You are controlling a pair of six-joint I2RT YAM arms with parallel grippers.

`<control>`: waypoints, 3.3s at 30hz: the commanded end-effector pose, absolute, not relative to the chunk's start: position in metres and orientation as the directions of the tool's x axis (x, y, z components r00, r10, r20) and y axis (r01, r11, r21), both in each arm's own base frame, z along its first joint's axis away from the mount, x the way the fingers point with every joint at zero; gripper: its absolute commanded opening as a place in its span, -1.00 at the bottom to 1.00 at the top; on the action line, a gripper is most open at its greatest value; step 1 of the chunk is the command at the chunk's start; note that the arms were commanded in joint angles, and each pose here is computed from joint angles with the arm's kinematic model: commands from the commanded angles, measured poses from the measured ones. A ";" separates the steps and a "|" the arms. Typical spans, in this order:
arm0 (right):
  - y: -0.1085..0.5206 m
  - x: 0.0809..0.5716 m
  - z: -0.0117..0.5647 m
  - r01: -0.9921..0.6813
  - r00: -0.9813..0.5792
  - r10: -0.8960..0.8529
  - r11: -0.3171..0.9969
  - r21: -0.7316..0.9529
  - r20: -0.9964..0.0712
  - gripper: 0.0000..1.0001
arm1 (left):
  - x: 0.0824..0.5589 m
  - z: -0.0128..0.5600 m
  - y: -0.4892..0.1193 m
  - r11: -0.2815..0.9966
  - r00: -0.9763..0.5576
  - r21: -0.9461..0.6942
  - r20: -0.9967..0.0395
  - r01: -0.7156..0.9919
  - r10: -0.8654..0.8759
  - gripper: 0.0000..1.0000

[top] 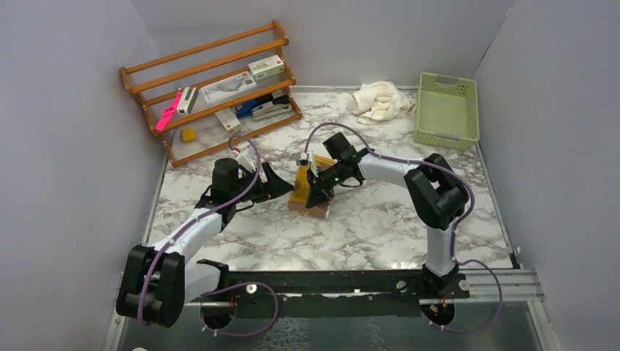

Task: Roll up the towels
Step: Roll the towel at the center of the board.

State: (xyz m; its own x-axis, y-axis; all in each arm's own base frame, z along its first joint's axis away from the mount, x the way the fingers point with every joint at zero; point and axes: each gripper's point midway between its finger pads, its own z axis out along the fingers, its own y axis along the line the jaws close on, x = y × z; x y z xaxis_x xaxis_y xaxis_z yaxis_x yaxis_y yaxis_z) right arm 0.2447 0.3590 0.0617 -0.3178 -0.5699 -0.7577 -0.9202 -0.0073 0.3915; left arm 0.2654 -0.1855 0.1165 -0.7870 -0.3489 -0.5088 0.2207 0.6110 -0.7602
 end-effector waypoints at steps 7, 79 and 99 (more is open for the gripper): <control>0.352 0.242 0.056 -0.815 -0.494 -0.527 0.005 0.579 -0.691 -0.98 | 0.259 0.148 -0.198 0.511 -0.773 -0.789 -0.545 0.340 -0.325 0.53; 0.332 0.251 0.086 -0.806 0.348 -0.677 0.137 -0.575 -0.649 0.29 | 0.287 0.002 -0.214 0.512 -0.804 -0.858 -0.333 0.043 -0.492 -1.00; 0.332 0.249 0.012 -0.890 0.219 -0.790 0.080 -0.450 -0.573 -0.27 | 0.294 0.013 -0.216 0.521 -0.805 -0.852 -0.349 0.058 -0.481 -1.00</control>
State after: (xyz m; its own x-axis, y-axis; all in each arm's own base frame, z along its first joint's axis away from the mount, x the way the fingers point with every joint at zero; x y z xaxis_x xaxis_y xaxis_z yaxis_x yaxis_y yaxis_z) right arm 0.2526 0.3407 0.0316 0.2956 -0.7431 -0.6003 -0.8621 0.0632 -0.5027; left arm 0.2891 -0.2263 0.0263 -0.8183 -0.4686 -0.3329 0.1039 0.4489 -0.8875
